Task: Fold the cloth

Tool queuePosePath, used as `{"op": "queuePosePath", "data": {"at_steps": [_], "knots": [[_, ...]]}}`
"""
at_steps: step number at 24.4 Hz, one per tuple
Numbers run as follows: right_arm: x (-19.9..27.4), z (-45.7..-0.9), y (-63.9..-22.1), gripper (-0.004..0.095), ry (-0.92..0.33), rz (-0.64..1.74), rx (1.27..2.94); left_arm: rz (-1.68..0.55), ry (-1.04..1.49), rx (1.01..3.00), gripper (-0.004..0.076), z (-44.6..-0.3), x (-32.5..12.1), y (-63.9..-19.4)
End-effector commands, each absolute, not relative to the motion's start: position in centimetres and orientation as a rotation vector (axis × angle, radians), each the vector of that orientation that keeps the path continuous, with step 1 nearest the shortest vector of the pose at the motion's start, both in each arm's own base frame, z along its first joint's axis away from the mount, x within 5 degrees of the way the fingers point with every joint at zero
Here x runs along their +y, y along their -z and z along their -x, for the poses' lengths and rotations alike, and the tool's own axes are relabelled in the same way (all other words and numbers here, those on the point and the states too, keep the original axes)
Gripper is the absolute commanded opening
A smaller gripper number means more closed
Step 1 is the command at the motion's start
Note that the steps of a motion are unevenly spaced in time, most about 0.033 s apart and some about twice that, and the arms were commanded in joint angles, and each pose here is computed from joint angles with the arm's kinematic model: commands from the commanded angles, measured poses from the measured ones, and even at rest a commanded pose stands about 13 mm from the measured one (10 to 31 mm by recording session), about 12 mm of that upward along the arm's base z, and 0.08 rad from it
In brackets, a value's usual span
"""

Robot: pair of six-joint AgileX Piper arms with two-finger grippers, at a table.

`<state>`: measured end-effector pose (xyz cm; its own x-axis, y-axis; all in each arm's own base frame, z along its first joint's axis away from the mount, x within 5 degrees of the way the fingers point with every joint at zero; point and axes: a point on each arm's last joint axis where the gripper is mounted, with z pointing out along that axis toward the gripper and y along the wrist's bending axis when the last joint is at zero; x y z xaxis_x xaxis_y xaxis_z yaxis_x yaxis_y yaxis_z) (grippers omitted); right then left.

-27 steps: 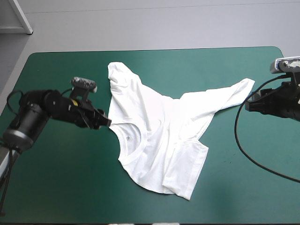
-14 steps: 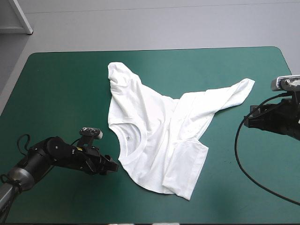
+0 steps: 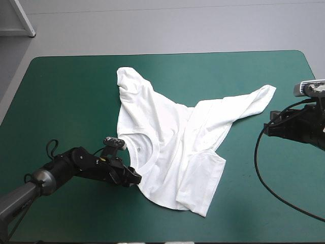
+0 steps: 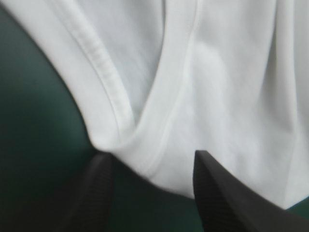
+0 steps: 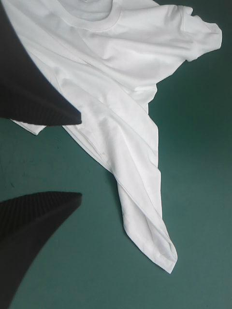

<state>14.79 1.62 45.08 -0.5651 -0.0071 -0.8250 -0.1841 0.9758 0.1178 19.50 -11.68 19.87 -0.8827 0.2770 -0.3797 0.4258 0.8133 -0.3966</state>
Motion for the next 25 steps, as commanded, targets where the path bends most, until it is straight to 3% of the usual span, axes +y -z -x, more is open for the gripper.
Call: {"op": "queuePosePath", "data": {"at_steps": [1, 3, 4, 5, 6, 7, 12, 18, 25], "knots": [[1.7, -14.5, -46.4, 0.0413, -0.245, 0.122, 2.068, -0.552, 0.669, 2.676, 0.0375, -20.3, -13.3, -18.8], [1.7, -14.5, -46.3, 0.0413, -0.246, 0.124, 2.077, -0.574, 0.67, 2.723, 0.0374, -20.4, -13.7, -17.7], [1.7, -14.5, -46.3, 0.0413, -0.239, 0.125, 2.08, -0.587, 0.663, 2.735, 0.0332, -20.4, -13.7, -17.4], [1.6, -14.5, -46.3, 0.0413, -0.223, 0.126, 2.084, -0.596, 0.659, 2.733, 0.0267, -20.4, -13.7, -17.4], [1.4, -14.7, -45.9, 0.0413, -0.208, 0.124, 2.097, -0.592, 0.649, 2.722, 0.0116, -20.5, -13.7, -17.4], [1.4, -14.8, -45.5, 0.0413, -0.206, 0.121, 2.105, -0.596, 0.638, 2.708, 0.0023, -20.6, -13.7, -17.4], [0.3, -17.6, -42.8, 0.0414, -0.118, 0.039, 2.194, -0.59, 0.63, 2.689, 0.0019, -20.8, -13.7, -17.5], [-1.0, -24.6, -39.6, 0.0414, 0.023, 0.05, 2.192, -0.61, 0.611, 2.664, 0.0019, -21.0, -13.5, -17.6], [-4.5, -32.2, -35.6, 0.0414, -0.008, -0.072, 2.249, -0.634, 0.597, 2.651, 0.0019, -21.1, -13.5, -17.6]]}}
